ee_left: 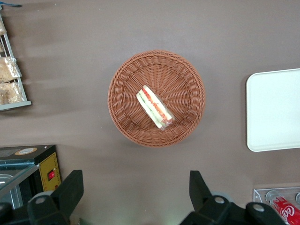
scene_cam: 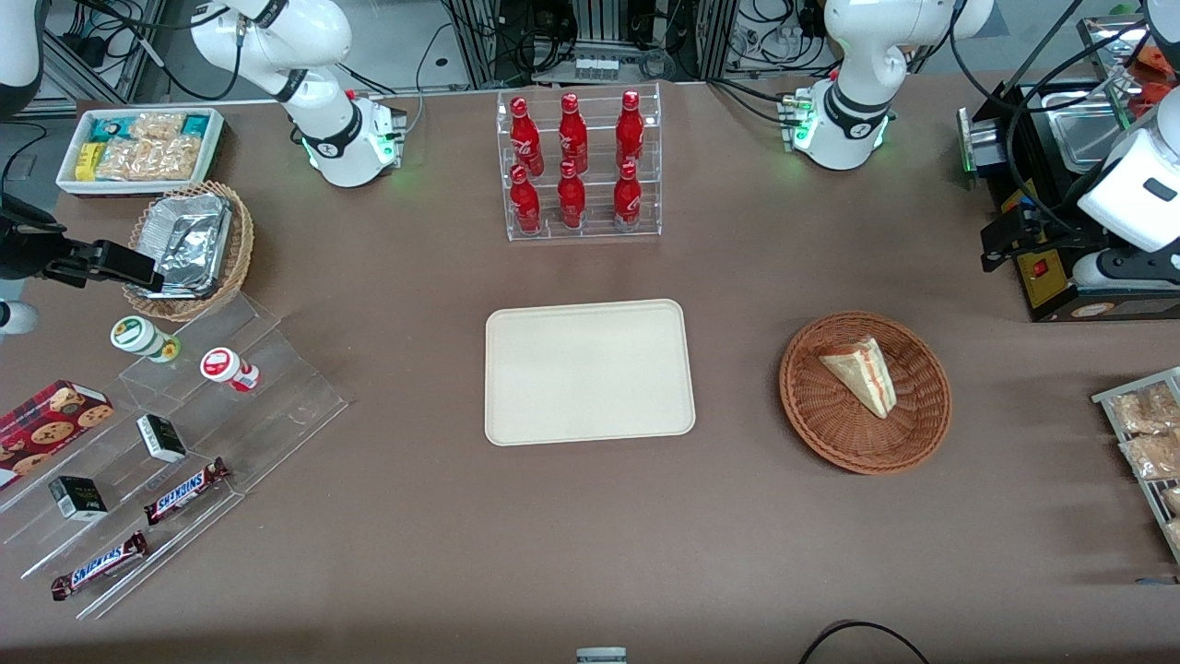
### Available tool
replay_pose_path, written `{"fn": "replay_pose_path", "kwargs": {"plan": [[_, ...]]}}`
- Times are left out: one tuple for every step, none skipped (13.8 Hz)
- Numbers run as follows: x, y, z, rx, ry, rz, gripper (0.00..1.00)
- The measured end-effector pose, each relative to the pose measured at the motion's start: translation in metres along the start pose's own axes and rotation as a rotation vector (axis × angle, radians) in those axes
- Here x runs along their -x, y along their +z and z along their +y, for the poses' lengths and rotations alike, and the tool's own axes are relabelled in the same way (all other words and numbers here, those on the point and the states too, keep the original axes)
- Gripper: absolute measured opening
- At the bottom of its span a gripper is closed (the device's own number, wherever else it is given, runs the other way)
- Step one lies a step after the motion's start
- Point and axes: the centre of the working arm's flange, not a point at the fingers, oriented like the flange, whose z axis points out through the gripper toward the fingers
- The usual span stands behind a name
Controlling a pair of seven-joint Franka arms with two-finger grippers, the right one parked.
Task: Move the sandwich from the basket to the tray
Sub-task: 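Move the left gripper down over the wrapped sandwich in the wicker basket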
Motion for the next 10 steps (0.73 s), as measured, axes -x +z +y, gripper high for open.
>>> {"fn": "replay_pose_path", "kwargs": {"plan": [[0.002, -0.003, 0.0, 0.0, 0.0, 0.003, 1.0], [0.003, -0.005, 0.0, 0.0, 0.001, 0.008, 1.0], [0.003, -0.006, 0.002, 0.0, 0.004, 0.008, 1.0], [0.002, -0.005, 0.005, 0.0, 0.008, 0.008, 1.0], [0.0, -0.002, 0.006, 0.0, 0.011, 0.01, 1.0], [-0.004, 0.005, 0.007, 0.0, 0.012, 0.02, 1.0], [-0.011, 0.017, 0.008, 0.001, 0.012, 0.036, 1.0], [-0.017, 0.033, 0.009, 0.002, 0.007, 0.053, 1.0], [-0.023, 0.053, 0.009, 0.003, -0.01, 0.062, 1.0], [-0.028, 0.074, 0.01, 0.004, -0.029, 0.069, 1.0]]}}
